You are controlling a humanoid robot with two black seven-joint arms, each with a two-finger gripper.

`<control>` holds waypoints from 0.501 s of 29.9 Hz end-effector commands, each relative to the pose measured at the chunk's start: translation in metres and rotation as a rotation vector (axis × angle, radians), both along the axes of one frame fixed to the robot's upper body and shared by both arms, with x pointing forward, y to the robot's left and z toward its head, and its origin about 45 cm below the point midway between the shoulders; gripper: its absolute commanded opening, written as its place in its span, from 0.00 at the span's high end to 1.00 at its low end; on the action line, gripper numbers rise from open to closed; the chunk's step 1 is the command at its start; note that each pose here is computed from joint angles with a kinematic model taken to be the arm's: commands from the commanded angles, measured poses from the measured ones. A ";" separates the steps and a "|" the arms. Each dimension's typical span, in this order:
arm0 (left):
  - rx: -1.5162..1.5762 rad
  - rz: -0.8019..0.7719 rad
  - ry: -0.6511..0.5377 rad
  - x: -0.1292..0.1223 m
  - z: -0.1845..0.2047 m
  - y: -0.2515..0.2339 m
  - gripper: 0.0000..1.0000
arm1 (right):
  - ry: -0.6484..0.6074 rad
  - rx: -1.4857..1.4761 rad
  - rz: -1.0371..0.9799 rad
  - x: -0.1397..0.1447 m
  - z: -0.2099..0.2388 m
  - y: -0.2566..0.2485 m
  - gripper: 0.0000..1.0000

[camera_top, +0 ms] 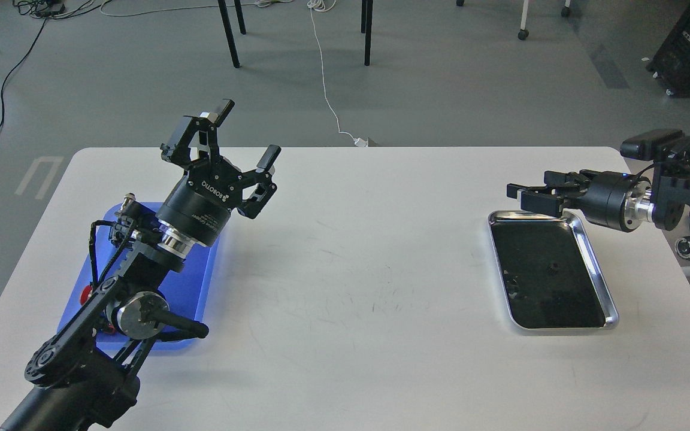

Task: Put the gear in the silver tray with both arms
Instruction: 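Withdraw the right gripper up from the silver tray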

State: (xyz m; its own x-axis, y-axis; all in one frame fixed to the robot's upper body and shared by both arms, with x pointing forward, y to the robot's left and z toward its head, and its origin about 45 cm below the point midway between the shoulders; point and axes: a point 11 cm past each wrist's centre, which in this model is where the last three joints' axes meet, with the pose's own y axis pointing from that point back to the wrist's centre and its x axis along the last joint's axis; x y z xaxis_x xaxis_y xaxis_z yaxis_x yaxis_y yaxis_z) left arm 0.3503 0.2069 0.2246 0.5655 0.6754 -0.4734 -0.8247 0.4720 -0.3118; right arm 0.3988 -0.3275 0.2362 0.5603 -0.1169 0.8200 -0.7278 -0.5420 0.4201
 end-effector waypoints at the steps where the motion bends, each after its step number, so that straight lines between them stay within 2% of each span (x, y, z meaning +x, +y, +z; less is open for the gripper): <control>1: 0.003 0.006 0.012 -0.001 -0.004 0.002 0.02 | 0.043 0.312 -0.143 -0.002 0.011 0.021 0.05; 6: 0.004 0.024 0.036 -0.005 -0.013 0.005 0.02 | 0.140 0.784 -0.433 0.003 0.008 0.027 0.05; 10: 0.012 0.033 0.051 -0.005 -0.019 0.008 0.02 | 0.249 1.103 -0.604 -0.001 -0.019 0.046 0.05; 15: 0.034 0.092 0.084 -0.002 -0.026 0.016 0.02 | 0.301 1.296 -0.731 -0.009 -0.036 0.043 0.04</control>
